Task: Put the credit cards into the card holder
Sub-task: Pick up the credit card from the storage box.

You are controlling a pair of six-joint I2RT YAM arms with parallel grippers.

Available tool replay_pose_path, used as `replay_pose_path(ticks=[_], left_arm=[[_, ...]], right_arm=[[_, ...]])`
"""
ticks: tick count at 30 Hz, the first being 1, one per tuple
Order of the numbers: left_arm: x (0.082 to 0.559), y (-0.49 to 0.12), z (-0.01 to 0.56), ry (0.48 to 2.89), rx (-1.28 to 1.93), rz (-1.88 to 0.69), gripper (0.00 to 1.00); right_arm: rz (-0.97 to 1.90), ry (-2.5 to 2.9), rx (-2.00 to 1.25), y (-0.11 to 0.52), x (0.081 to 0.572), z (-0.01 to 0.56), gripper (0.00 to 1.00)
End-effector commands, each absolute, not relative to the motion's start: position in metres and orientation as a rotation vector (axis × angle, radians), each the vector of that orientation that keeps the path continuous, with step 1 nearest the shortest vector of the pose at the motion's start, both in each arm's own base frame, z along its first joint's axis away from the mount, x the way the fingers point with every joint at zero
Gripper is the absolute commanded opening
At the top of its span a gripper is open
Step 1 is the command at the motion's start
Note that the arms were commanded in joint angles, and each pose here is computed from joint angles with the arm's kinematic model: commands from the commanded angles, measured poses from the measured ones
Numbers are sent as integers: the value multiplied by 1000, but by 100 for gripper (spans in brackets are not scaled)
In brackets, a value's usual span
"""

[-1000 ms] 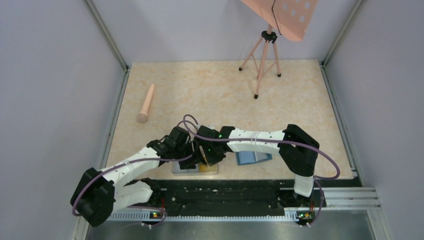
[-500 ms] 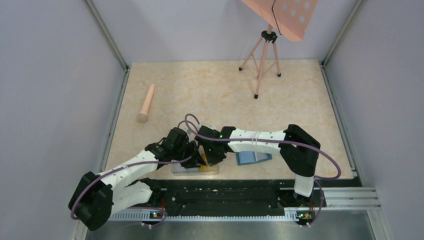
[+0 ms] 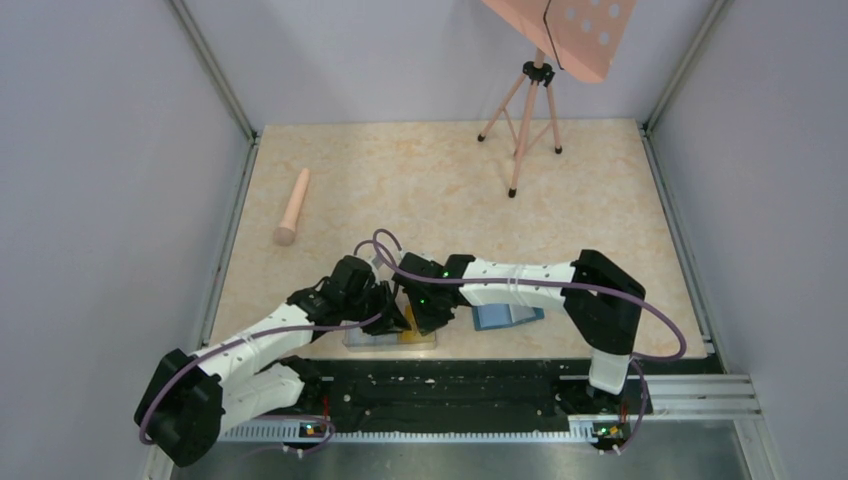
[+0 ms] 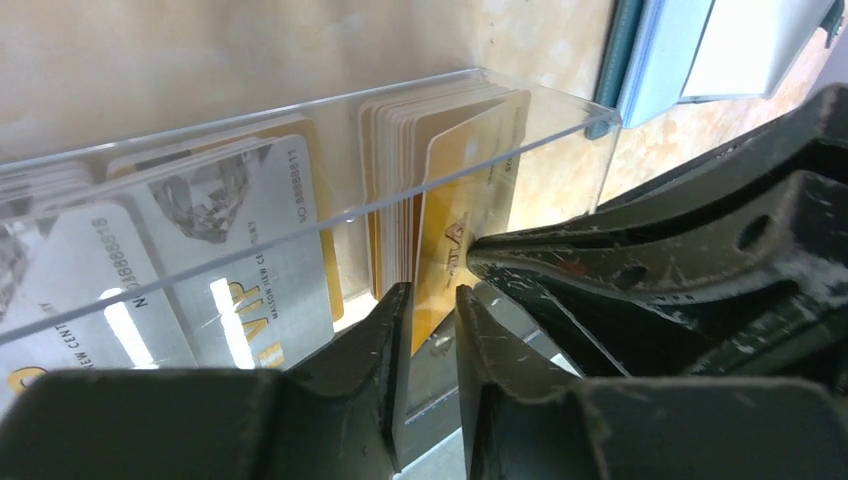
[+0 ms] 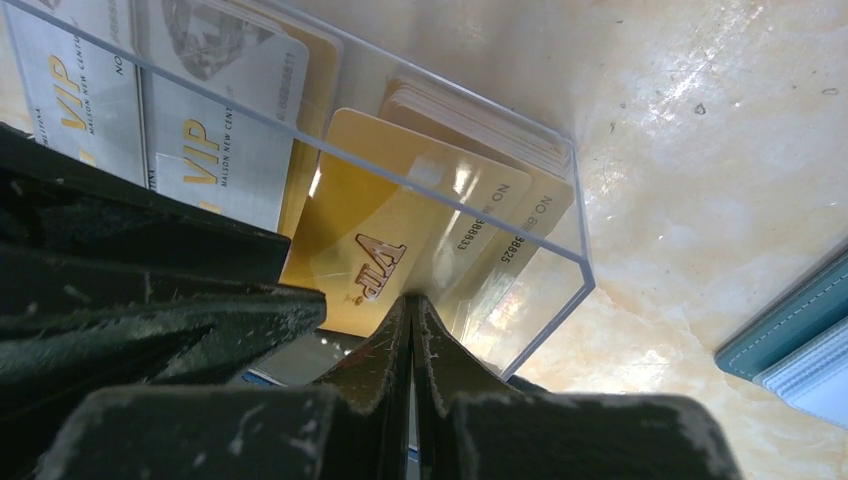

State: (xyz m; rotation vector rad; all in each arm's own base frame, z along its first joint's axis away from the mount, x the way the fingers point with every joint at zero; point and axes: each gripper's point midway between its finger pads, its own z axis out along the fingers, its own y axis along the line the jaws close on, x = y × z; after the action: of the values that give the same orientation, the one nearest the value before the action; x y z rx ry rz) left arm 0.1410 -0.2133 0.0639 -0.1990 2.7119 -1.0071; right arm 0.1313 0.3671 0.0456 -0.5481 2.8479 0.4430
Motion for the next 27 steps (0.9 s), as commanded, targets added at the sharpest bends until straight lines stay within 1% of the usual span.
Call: replay_pose_path(ticks=[1, 5, 8, 14, 19, 22, 27], left_arm=[[147, -232, 76, 2644, -167, -1152, 25], [150, -234, 79, 2626, -169, -1167, 12], [150, -235, 80, 2624, -166, -1176, 5], [152, -241, 85, 2597, -162, -1228, 6], [151, -245, 86, 2600, -149, -1259, 11], [151, -247, 84, 2612, -143, -1268, 13], [152, -243, 74, 2652, -157, -1196, 13]], right_arm=[[445, 2847, -543, 366, 126, 38, 0], [465, 2834, -539, 368, 127, 41, 0], [497, 2814, -532, 371, 129, 46, 0], [562, 2749, -522, 375, 133, 70, 0], [627, 2653, -480, 373, 140, 106, 2], [650, 2613, -449, 370, 144, 123, 3], [650, 2586, -417, 360, 147, 138, 5]])
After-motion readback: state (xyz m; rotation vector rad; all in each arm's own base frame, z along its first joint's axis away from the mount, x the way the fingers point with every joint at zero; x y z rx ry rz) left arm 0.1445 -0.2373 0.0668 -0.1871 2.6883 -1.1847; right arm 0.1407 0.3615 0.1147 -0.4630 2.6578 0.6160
